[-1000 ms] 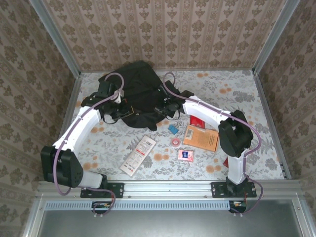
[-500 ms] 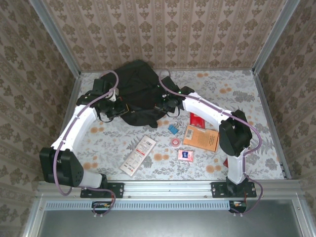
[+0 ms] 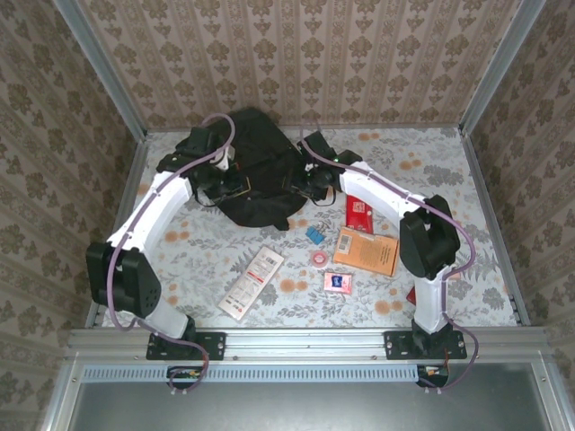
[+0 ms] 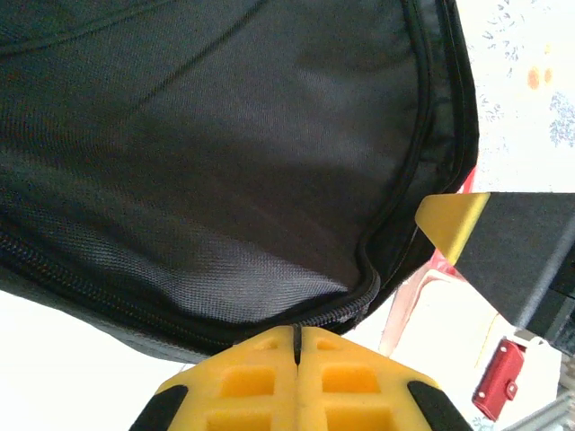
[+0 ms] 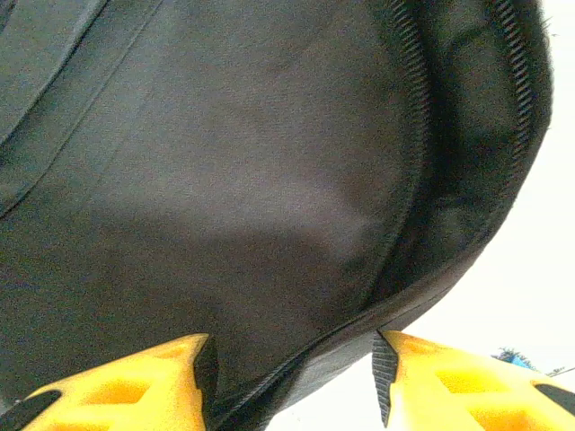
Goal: Pack books, pencil case, and school supplies into a backpack
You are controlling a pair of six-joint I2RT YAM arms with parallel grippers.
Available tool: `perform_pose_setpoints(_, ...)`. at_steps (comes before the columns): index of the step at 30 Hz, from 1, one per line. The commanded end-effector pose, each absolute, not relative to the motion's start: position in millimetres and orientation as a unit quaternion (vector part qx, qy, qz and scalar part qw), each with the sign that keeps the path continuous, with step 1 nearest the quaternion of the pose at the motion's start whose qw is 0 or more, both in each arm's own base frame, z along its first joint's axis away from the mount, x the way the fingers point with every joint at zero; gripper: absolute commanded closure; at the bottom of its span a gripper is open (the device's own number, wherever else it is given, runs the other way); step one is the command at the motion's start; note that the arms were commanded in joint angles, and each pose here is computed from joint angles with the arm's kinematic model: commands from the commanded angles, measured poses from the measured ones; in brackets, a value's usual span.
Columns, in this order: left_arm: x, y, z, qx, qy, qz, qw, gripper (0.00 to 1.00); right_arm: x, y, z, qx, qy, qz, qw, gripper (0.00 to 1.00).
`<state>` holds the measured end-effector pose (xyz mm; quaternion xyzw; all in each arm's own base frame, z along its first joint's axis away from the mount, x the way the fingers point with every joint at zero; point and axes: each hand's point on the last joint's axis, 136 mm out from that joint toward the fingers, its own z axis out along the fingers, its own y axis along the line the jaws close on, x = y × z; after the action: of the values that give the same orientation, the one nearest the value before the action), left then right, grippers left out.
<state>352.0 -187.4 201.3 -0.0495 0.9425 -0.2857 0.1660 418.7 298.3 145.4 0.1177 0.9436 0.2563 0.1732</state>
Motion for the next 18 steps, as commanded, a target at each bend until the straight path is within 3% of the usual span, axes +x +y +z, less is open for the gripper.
perform_pose_setpoints(1, 357, -204, 201, -0.06, 0.931, -0.328, 0.148, 1.0, 405, 311, 175, 0.162, 0.921, 0.32, 0.151, 0.45)
perform_pose_setpoints(10, 355, -231, 161, -0.092, 0.92, -0.373, 0.081, 1.0, 389, 322, 150, 0.276, 0.894, 0.345, 0.08, 0.41)
perform_pose_setpoints(18, 349, -227, 159, -0.099, 0.917, -0.378, 0.077, 1.0, 386, 343, 132, 0.306, 0.883, 0.354, 0.046, 0.38)
